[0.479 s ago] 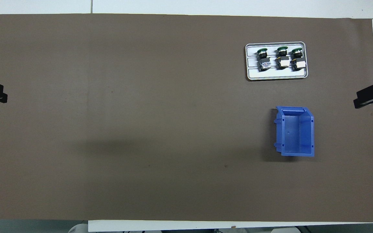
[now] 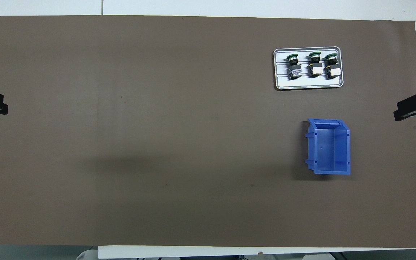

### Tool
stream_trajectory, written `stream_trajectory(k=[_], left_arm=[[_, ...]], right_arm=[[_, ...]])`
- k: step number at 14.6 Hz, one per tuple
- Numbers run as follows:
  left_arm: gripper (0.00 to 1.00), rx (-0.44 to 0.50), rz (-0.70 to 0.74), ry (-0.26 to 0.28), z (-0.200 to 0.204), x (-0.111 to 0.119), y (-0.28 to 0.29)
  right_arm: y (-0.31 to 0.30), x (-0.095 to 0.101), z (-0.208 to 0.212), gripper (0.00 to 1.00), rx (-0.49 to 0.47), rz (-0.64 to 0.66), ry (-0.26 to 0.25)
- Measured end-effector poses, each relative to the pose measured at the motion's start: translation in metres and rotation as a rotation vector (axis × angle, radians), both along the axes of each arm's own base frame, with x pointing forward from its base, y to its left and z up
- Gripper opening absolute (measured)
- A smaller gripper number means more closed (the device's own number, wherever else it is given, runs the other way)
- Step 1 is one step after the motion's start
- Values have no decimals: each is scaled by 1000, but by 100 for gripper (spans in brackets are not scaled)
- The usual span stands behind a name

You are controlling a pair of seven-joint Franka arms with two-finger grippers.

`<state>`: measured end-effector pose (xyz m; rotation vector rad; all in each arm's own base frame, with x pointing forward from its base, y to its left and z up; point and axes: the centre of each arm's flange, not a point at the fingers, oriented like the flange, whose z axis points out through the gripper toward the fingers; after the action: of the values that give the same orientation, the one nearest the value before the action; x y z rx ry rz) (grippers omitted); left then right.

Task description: Place and press button with both arms

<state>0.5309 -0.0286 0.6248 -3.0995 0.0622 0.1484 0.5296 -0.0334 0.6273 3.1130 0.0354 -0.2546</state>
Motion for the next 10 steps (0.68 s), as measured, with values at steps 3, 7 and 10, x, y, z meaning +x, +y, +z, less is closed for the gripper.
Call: stream_trajectory(k=[3,7,10], left_arm=[[100,0,0,-3,2,-1,0],[100,-1,0,-13,6,-2,0],[100,-1,0,-17,8,-2,0]], right_arm=[[0,0,-1,100,1,0,2],[14,6,3,100,16,54,-48],[48,32,-18,100,25,80,-106]])
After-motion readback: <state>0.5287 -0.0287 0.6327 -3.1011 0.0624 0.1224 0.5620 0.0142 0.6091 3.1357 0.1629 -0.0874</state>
